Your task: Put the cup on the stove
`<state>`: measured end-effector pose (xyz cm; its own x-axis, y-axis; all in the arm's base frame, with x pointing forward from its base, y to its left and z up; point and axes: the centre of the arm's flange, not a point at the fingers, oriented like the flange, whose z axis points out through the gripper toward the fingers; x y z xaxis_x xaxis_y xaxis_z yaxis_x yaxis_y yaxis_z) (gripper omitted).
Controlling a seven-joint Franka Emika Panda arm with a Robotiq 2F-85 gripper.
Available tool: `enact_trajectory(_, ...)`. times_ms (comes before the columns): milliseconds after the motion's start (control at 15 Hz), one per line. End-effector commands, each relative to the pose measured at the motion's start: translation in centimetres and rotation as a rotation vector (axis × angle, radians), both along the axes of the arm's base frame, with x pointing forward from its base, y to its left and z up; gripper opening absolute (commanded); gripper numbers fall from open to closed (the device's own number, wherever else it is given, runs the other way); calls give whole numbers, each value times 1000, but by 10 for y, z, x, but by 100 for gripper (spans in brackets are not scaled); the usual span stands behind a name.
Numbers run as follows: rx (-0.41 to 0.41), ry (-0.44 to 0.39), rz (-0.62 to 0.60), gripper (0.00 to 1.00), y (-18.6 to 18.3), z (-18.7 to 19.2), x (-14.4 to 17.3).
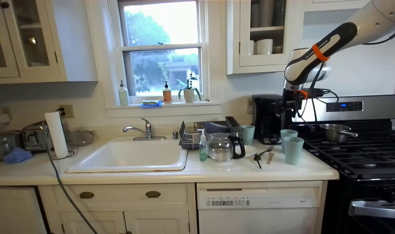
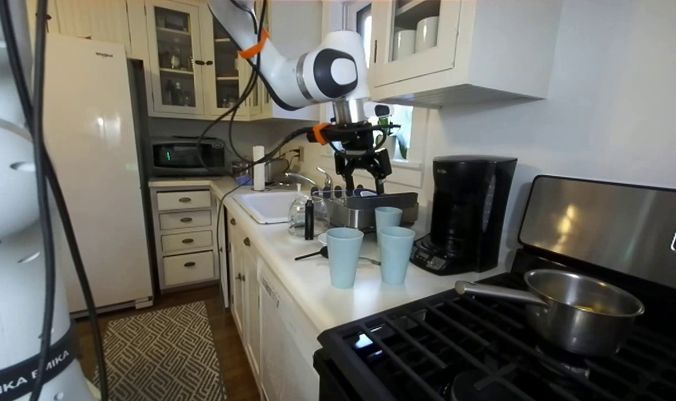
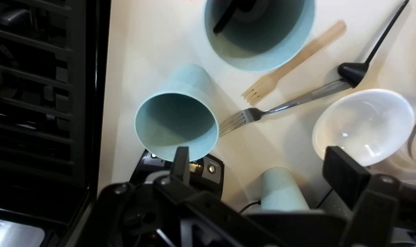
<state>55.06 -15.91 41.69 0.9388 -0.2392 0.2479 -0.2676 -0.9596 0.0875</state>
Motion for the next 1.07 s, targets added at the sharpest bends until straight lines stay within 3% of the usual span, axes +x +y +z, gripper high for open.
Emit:
enact_trajectory(0,-10,-3,-46,100,-25,-16,45)
enact_trajectory(133,-11,-7,-71,100,-38,-26,54)
enact_trajectory(200,-16,10,-36,100,-24,-23,31)
enact_trajectory(667,-18,14,-36,100,-26,-27,35)
enact_trajectory(1000,35,55,-83,100,-27,-53,46)
